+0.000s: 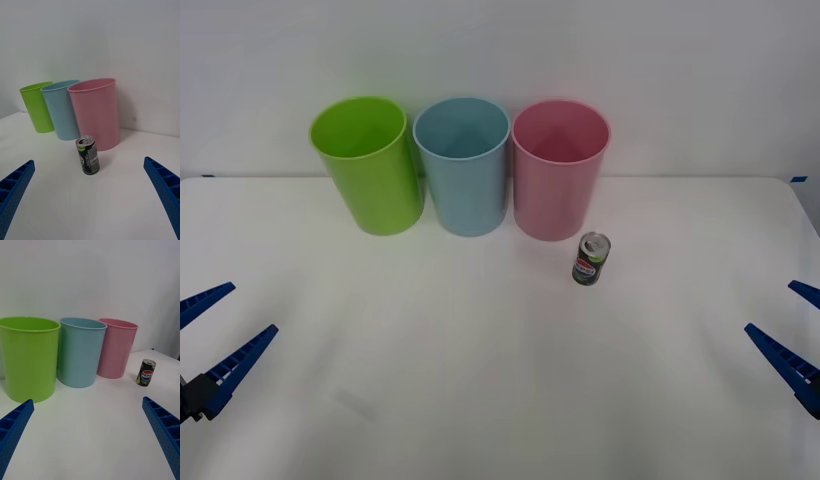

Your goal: Grasp the object on the table and drop it into the matching bin: aluminum can to the light blue bin, PET bottle to the pink bin.

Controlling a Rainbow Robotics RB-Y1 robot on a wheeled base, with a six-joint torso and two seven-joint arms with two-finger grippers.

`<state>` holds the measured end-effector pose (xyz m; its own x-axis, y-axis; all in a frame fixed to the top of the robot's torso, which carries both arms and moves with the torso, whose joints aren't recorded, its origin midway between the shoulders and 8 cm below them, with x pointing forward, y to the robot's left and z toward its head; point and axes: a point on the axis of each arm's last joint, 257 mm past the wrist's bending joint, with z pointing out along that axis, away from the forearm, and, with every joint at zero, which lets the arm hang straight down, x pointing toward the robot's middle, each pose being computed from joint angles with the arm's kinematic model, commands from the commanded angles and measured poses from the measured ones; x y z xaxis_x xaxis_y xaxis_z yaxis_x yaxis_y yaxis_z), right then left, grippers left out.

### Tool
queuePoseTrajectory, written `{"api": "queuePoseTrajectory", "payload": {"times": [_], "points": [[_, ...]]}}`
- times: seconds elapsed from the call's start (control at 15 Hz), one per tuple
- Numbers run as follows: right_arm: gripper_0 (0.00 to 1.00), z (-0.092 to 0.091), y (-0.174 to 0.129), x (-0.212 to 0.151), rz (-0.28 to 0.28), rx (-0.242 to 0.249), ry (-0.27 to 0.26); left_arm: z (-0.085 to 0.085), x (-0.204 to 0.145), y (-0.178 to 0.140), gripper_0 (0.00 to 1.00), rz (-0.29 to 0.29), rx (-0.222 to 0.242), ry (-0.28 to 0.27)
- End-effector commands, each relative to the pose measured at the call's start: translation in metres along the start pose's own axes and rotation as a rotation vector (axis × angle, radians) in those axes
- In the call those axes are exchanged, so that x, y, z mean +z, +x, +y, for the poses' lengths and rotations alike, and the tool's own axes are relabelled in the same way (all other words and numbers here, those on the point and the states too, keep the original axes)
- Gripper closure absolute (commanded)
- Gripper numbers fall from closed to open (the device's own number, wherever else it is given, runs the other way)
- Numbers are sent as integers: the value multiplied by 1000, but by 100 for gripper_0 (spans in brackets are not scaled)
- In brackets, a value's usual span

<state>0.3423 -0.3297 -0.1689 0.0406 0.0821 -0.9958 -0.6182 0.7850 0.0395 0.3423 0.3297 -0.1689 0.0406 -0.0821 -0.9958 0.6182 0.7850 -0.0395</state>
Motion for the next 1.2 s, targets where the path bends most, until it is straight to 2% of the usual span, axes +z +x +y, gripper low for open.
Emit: {"api": "queuePoseTrajectory", "payload": {"times": [0.07,0.33,0.53,0.73,1.0,1.07,1.2], "points": [[0,0,-1,4,-14,6,-1,0,0,0,0,0,0,0],[0,2,-5,10,-26,5,-14,0,0,0,0,0,0,0],[0,2,1,17,-13,-2,-16,0,0,0,0,0,0,0],[0,2,15,30,-8,18,-23,0,0,0,0,0,0,0],[0,-3,34,46,20,-6,-21,0,0,0,0,0,0,0],[0,-4,36,50,23,-14,-18,0,0,0,0,0,0,0],[0,-8,43,58,32,-100,8,0,0,0,0,0,0,0]]}}
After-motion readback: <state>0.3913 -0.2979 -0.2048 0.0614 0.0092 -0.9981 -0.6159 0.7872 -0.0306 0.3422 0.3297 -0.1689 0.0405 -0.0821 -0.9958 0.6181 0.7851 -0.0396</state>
